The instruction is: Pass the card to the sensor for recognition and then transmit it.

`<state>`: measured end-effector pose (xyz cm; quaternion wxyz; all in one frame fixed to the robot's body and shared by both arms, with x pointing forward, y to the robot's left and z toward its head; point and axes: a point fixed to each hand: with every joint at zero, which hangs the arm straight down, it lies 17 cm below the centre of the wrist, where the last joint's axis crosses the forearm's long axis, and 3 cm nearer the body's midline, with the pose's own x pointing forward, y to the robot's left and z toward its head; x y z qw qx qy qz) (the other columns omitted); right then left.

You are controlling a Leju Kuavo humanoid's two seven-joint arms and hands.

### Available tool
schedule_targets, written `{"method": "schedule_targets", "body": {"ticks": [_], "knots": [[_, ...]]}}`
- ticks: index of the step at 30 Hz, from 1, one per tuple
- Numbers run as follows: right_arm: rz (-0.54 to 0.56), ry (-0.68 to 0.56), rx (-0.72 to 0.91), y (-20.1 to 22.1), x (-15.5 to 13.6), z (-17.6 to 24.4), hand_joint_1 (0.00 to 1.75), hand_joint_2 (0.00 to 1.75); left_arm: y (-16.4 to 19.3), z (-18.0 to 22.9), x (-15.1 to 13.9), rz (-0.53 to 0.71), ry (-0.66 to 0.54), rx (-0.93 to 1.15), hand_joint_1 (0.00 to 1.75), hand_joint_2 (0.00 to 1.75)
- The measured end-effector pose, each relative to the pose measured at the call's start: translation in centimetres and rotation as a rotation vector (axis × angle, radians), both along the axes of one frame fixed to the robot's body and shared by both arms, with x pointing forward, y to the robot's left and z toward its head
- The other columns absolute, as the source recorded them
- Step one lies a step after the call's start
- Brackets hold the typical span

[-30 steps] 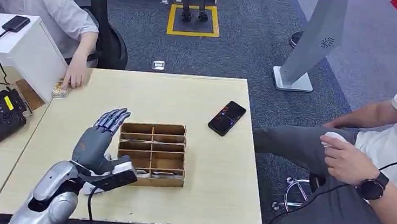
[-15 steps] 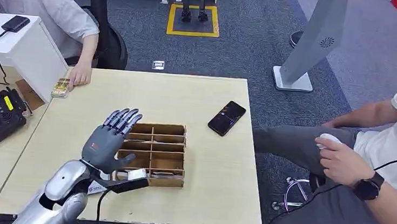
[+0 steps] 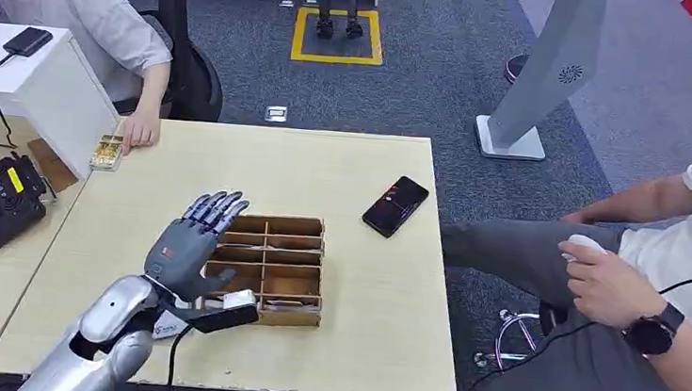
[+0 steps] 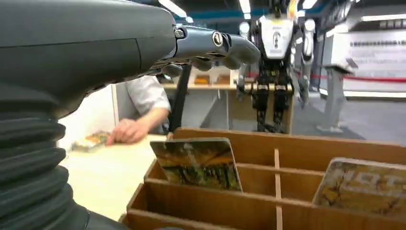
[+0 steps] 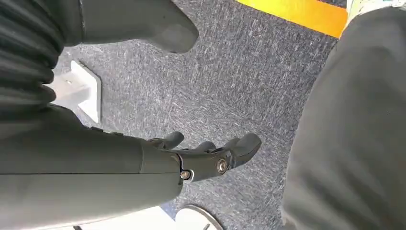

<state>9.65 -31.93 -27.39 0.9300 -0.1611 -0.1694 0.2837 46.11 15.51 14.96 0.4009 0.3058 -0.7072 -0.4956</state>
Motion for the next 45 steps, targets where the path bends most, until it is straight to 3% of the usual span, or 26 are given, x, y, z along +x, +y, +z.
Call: {"method": "schedule_targets", "body": {"ticks": [6, 32, 45], "knots": [[-0.003, -0.001, 0.001, 0.0, 0.0, 0.0, 0.0, 1.75, 0.7, -0.7, 0.2, -0.032, 0.057, 0.006, 0.0, 1.75], [-0.019, -0.004, 0.003, -0.2, 0.1, 0.0, 0.0, 1.75, 2.0, -0.1, 0.9, -0.077, 0.093, 0.043, 0.0, 1.75], [-0.021, -0.006, 0.003, -0.2, 0.1, 0.0, 0.0, 1.75, 1.0, 0.7, 0.0, -0.156, 0.123, 0.047, 0.0, 1.75]]}}
